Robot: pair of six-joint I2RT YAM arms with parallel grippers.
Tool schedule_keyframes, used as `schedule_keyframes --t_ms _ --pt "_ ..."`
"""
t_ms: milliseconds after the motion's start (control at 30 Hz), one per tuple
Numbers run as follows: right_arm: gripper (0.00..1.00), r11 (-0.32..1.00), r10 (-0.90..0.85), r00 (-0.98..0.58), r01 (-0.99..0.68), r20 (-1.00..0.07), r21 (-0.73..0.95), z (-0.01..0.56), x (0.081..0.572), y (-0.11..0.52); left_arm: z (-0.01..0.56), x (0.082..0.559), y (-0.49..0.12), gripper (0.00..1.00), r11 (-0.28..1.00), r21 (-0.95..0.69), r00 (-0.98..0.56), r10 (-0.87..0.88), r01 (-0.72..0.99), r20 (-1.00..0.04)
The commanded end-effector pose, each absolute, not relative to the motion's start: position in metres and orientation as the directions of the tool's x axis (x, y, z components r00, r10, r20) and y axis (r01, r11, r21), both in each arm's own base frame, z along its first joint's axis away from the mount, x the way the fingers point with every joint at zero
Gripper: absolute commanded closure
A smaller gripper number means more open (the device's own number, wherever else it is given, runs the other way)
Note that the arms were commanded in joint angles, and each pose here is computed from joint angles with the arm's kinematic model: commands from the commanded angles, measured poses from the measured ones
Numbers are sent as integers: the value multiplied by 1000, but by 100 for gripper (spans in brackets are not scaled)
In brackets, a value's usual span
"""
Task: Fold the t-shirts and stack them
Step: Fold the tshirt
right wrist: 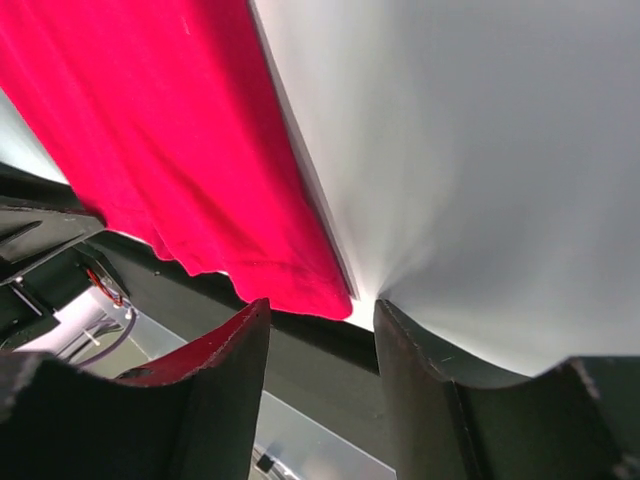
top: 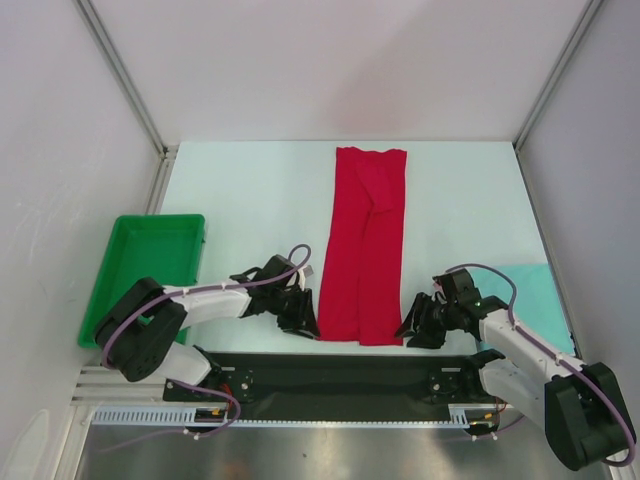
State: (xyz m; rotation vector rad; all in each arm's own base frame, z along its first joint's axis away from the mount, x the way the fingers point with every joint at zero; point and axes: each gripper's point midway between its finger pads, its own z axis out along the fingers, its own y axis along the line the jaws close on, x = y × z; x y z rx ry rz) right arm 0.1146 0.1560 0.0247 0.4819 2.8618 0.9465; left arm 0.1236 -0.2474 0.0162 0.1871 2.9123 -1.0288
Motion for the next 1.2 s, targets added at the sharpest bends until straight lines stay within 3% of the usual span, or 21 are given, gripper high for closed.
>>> schedule_keyframes --t_ms 0,133,233,333,367,400,433,700,933,1167 --pt "49 765 304 -953 239 -8 598 16 117 156 9 131 -245 67 785 -601 -988 106 151 -110" --pt "51 765 295 -955 245 14 596 8 114 157 9 133 -245 72 789 -597 -989 99 147 -112" --pt "60 763 283 -959 239 22 600 5 111 158 9 133 -246 76 790 -596 -989 95 142 -110" --pt "76 770 269 -963 227 19 596 5 109 157 11 134 -248 88 784 -606 -991 86 131 -104" --pt "89 768 266 -964 218 9 602 8 110 157 12 134 -249 93 782 -610 -991 84 128 -100" --pt "96 765 263 -965 213 7 607 14 112 159 15 133 -252 100 776 -620 -993 77 117 -90" --pt "100 763 263 -965 211 4 611 18 113 159 19 134 -254 100 770 -629 -994 70 109 -87" --pt "100 733 325 -941 187 -95 654 81 172 159 89 188 -296 100 702 -703 -981 -36 111 -191" --pt "100 719 343 -924 144 -167 679 120 265 150 139 284 -318 100 675 -730 -951 -147 104 -271" --pt "100 726 341 -924 143 -171 673 113 349 147 120 369 -307 100 678 -734 -950 -201 41 -238"
